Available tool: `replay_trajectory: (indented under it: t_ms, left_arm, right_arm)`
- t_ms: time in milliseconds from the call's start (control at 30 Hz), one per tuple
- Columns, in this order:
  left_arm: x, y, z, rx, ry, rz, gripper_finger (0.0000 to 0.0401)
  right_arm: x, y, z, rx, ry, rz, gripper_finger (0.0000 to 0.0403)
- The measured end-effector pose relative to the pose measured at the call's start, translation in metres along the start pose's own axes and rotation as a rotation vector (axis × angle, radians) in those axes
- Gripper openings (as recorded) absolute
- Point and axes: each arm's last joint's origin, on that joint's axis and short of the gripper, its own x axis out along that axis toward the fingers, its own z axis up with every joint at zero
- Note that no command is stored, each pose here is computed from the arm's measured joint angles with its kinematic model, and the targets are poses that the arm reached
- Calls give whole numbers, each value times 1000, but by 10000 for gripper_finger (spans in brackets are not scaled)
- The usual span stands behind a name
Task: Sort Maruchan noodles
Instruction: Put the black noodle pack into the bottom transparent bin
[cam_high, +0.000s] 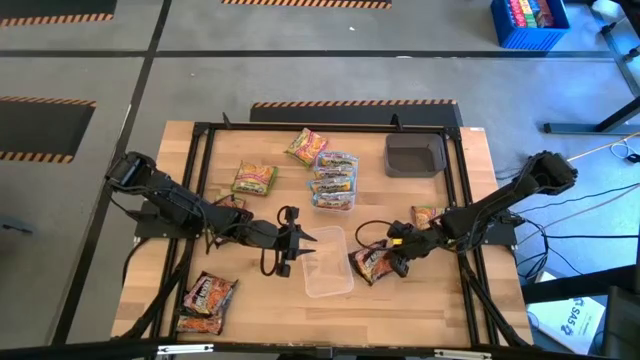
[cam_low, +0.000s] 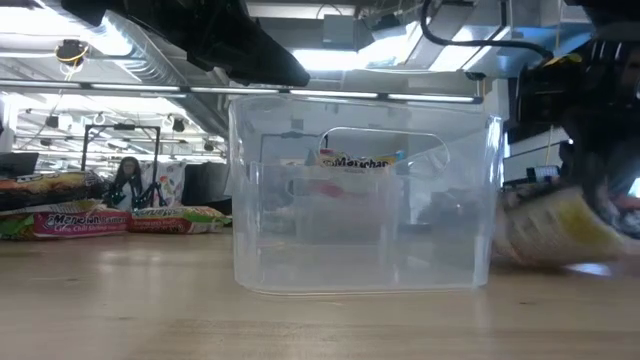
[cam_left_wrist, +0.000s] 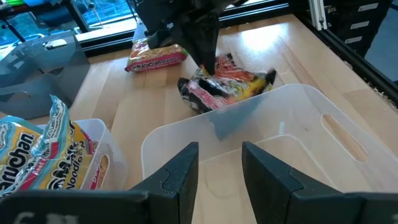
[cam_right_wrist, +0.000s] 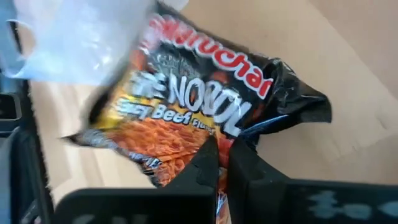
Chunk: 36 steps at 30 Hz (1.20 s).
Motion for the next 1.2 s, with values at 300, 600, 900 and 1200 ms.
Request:
replay_trajectory:
  t_ms: [300, 600, 900, 1200]
  left_arm:
    - [0, 0, 0, 0, 0, 1, 117]
    - [0, 0, 0, 0, 0, 0, 117]
    - [0, 0, 0, 0, 0, 1, 117]
    - [0, 0, 1, -2, -8, 1, 117]
  right_arm:
    - [-13, 4, 4, 0, -32, 57, 1]
    - [-14, 6, 7, -67, -106, 54, 1]
    - [-32, 26, 23, -144, -172, 59, 0]
    - [-41, 34, 29, -150, -153, 3, 0]
